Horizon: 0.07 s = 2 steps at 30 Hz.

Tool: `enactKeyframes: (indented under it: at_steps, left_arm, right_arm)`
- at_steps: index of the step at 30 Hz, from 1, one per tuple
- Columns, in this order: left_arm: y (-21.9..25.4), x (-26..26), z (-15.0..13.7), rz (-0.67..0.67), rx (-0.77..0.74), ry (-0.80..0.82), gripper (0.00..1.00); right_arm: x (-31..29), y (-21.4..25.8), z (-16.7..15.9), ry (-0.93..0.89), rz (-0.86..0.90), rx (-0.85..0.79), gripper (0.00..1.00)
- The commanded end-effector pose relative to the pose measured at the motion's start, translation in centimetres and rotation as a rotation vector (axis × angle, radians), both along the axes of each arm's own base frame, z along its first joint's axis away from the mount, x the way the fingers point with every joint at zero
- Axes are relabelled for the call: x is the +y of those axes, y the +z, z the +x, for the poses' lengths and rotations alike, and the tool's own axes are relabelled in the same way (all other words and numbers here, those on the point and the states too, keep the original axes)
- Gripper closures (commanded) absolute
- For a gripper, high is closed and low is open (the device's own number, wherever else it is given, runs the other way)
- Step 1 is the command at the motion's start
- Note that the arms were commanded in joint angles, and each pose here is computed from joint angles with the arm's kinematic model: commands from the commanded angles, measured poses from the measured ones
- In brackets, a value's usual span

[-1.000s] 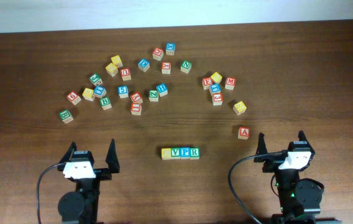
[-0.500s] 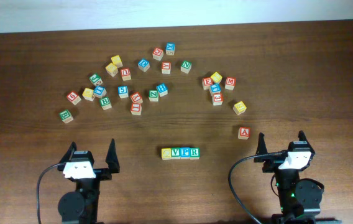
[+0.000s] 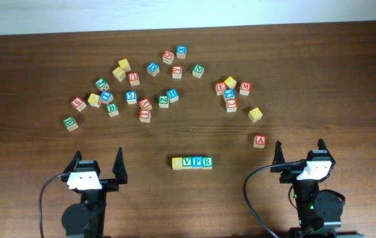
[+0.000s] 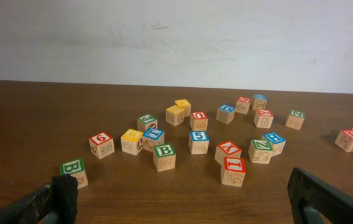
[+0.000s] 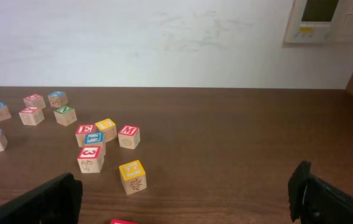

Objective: Spell out CVPR

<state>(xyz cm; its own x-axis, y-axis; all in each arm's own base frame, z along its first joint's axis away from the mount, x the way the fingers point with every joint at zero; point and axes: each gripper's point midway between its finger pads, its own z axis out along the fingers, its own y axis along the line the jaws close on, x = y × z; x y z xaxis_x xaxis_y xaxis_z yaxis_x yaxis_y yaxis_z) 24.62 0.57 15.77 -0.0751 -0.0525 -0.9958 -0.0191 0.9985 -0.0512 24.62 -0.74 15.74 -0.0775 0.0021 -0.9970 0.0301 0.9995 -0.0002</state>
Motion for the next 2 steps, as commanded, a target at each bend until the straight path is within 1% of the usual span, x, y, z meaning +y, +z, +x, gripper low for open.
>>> enactKeyframes:
  at_steps: [1, 2]
  left_arm:
    - [-0.09, -0.05, -0.03, -0.015, 0.001, -0.004, 0.01]
    - [-0.09, -0.05, -0.03, -0.015, 0.001, -0.004, 0.01]
  right_arm:
    - [-0.06, -0.25, -0.03, -0.005, 0.004, 0.004, 0.02]
    - [-0.06, -0.26, -0.03, -0.005, 0.004, 0.004, 0.02]
